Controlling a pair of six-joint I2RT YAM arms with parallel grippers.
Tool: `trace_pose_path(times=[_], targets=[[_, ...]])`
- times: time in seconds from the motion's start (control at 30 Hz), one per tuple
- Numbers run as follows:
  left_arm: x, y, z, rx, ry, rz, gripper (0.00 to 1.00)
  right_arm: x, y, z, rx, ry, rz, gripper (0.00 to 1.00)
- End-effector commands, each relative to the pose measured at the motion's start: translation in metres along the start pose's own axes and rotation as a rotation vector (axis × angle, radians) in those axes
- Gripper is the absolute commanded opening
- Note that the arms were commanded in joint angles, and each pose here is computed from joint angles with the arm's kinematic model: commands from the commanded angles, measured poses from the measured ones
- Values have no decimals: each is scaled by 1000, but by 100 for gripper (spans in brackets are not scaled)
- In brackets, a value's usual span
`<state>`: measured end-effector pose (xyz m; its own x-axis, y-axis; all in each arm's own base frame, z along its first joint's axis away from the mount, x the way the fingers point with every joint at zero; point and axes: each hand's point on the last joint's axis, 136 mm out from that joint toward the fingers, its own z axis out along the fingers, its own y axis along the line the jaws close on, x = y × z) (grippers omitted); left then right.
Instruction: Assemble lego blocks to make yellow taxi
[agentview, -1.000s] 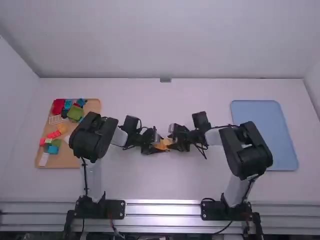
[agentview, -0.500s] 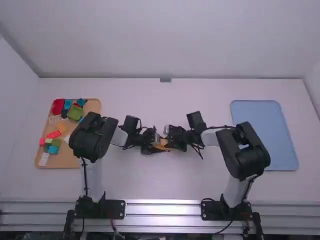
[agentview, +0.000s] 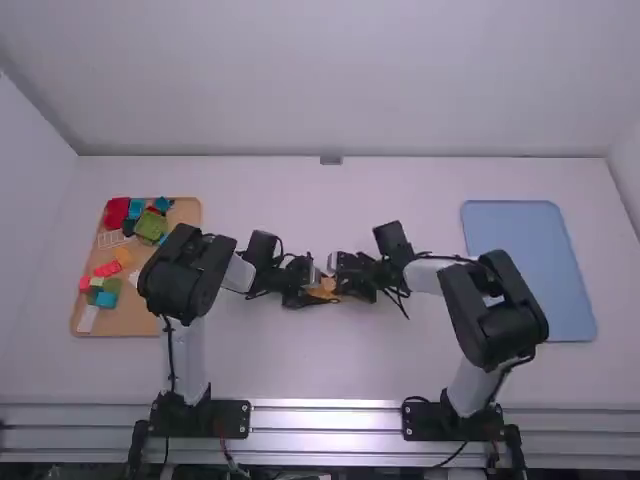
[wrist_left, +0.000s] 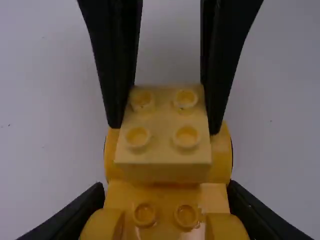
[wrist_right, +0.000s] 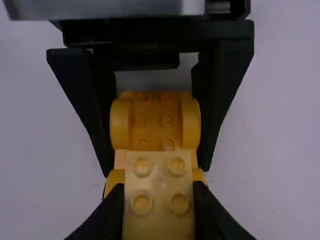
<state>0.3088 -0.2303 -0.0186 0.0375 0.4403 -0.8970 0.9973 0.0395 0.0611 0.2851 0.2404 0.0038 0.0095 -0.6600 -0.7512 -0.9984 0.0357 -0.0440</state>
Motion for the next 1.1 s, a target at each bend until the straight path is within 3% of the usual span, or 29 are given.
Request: trace_pose_path(times=[0.0,0.13,0.2,0.23,0.3,0.57,0.67,0.7,0.77,0.8,1.07], targets=[[19,-10,3,7,56,-70,40,2,-4,-4,30,35,-21,24],[19,-10,3,8,56,-70,40,3,-2,-4,23,39,-14,25],[19,-11,3,8,56,-71,40,4,-3,-4,25,42,-14,33],[20,-11,3,9,57,-73,40,3,-3,-4,25,39,-16,45],[19,-11,3,9,56,-72,40,-1,-4,-4,25,23,-19,56],[20,-11,3,9,57,-73,40,-39,-11,-15,26,-154,-47,58],[20,-11,3,9,57,-72,40,-46,-10,-27,18,-187,-47,44],[19,-10,3,8,56,-70,40,-46,-10,-31,20,-187,-37,25],[19,-10,3,7,56,-69,40,-43,-11,-32,25,-177,-28,5],[19,-10,3,7,56,-69,39,-39,-12,-32,29,-162,-18,0],[19,-10,3,7,56,-71,37,-4,-2,-12,12,-5,73,0]])
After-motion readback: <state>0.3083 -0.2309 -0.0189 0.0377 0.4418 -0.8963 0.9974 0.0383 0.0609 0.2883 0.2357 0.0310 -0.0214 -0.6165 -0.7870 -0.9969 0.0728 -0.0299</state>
